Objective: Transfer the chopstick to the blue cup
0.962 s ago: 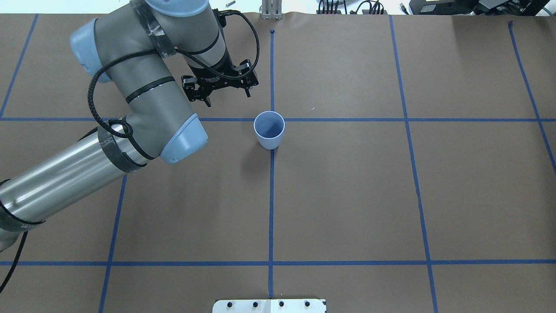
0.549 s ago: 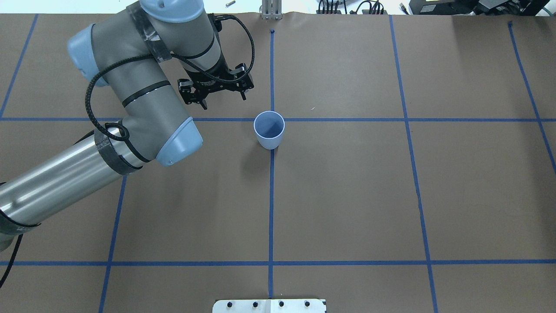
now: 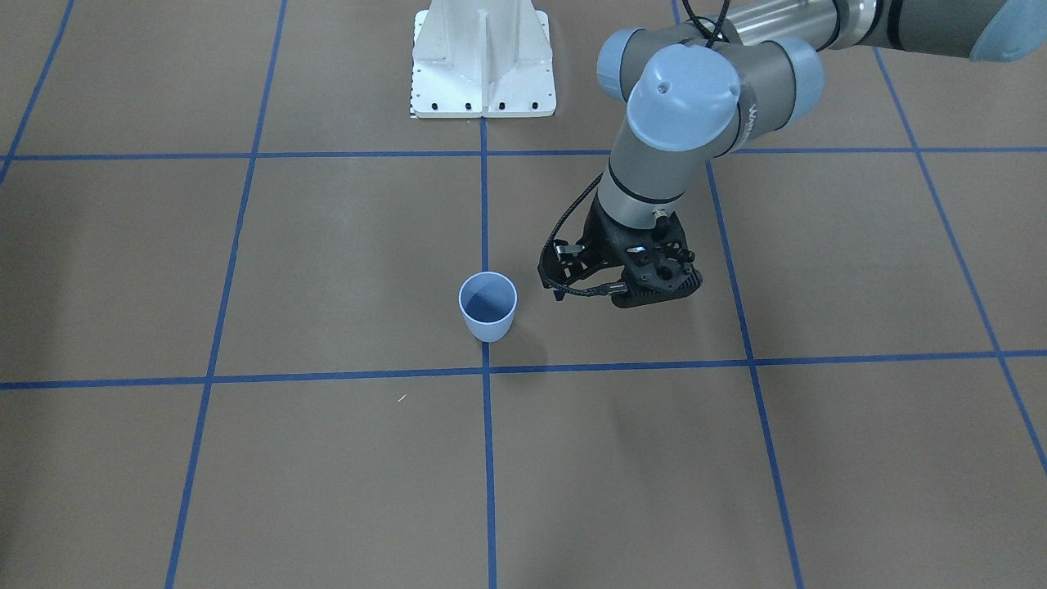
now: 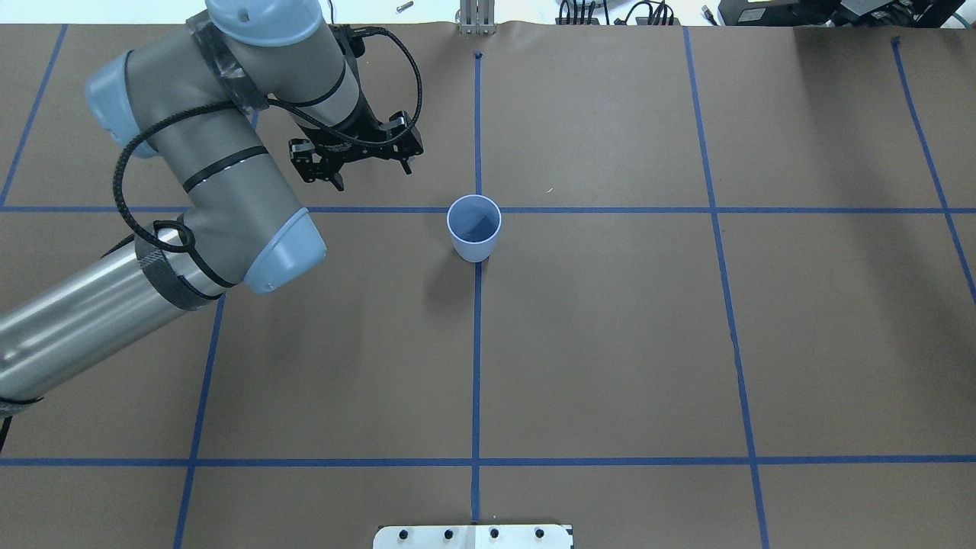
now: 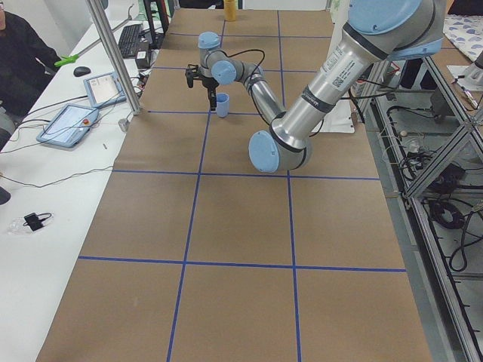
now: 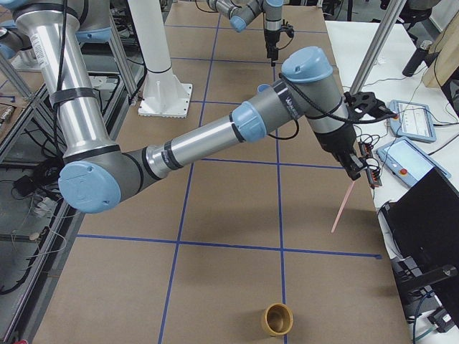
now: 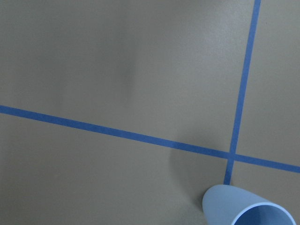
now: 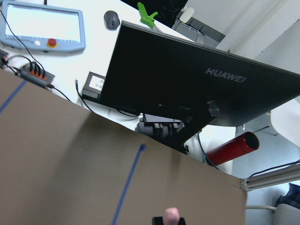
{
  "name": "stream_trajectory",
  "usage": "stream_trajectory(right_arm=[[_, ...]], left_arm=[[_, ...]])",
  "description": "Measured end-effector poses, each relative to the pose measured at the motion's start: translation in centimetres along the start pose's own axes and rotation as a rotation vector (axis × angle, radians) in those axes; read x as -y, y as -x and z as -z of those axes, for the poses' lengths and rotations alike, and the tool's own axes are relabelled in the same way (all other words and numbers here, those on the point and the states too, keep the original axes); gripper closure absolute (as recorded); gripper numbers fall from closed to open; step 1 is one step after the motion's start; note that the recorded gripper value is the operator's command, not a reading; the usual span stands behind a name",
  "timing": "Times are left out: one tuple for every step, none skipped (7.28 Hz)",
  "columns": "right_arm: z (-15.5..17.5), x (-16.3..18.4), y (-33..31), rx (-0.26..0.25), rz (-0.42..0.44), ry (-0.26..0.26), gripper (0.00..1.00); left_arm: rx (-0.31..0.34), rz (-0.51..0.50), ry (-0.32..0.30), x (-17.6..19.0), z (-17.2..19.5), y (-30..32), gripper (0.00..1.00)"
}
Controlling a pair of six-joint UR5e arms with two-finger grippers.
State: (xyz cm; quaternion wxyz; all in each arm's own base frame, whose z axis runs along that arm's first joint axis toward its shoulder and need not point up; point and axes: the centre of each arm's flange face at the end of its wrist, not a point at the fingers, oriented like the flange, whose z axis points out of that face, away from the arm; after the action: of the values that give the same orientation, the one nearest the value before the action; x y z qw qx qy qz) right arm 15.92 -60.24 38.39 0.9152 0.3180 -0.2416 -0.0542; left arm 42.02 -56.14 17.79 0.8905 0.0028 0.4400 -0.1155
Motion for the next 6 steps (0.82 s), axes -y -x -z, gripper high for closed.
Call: stream_trajectory(right_arm=[[-0.7, 2.0, 4.6, 0.049, -0.087, 0.002, 1.0], [-1.6, 3.9, 10.1, 0.105, -0.174, 0.008, 1.0], [-2.4, 5.8, 16.5, 0.169, -0.267, 0.021, 1.0], [-2.7, 7.6, 22.8, 0.234, -0.365, 0.04, 1.0], [-2.5, 9.2, 28.9, 0.296, -0.454, 0.065, 1.0], [-1.9, 10.6, 34.5, 0.354, -0.527, 0.093, 1.0]], left_arm=[[0.006, -0.027, -0.026, 1.8, 1.7, 2.5, 0.02], [0.018, -0.071, -0.041, 3.9, 3.5, 5.8, 0.02], [0.021, -0.108, -0.039, 6.4, 5.4, 9.5, 0.02], [0.023, -0.14, -0.035, 8.4, 7.0, 13.3, 0.02], [0.03, -0.17, -0.037, 9.7, 8.1, 16.7, 0.02], [0.038, -0.19, -0.041, 10.4, 8.7, 19.1, 0.02]])
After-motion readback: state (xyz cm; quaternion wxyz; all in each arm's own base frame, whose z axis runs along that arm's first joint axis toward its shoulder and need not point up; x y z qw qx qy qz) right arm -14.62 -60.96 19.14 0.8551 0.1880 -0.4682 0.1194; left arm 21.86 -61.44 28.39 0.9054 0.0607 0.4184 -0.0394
